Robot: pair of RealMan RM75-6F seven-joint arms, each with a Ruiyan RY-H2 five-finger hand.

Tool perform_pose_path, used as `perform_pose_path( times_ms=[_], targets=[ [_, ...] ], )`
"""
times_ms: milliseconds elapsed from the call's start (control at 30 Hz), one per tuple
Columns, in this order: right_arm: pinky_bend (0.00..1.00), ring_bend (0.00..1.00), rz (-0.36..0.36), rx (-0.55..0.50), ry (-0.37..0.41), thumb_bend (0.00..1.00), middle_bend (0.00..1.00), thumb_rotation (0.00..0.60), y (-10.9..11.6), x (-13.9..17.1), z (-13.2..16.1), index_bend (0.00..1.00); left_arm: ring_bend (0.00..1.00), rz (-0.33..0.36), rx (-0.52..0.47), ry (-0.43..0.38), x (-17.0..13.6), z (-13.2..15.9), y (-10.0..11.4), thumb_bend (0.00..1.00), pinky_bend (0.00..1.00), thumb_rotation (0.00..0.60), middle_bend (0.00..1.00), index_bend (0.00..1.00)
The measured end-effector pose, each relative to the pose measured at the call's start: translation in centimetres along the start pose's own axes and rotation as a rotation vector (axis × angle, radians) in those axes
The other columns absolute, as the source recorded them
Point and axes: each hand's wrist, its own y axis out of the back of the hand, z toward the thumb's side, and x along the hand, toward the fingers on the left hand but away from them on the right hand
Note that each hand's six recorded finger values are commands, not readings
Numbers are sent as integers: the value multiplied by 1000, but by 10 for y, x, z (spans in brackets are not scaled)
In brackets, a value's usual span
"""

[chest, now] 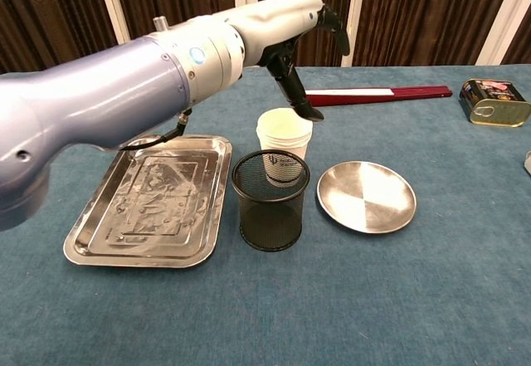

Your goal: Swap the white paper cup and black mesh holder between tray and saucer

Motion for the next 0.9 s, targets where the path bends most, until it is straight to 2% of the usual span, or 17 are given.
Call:
perform_pose_path(
  times_ms=[433, 600, 733, 833, 900],
  targets=[
    [0, 0, 2, -5, -4, 0, 0, 600, -1, -1, -2, 0, 0, -31, 2, 82, 9, -38, -26, 0, 37, 600, 19, 244],
    [0, 0, -5, -2, -5, 0, 0, 600, 0, -2, -2, 0, 0, -51, 12, 83, 12, -48, -39, 0, 37, 600, 18, 244],
    [0, 0, -7, -5, -8, 0, 0, 600, 1, -2, -3, 0, 0, -58, -8, 61, 8, -44, -45, 0, 38, 600, 18, 244],
    [0, 0, -7, -7, -7, 0, 0, 600, 1, -2, -2, 0, 0, -68, -11, 39, 1, -37, -49, 2, 79, 600, 31, 243],
    [0, 0, -6, -10, -3, 0, 0, 600, 0, -1, -1, 0, 17, -64, -13, 39, -1, -37, -49, 37, 144, 600, 74, 248]
  ],
)
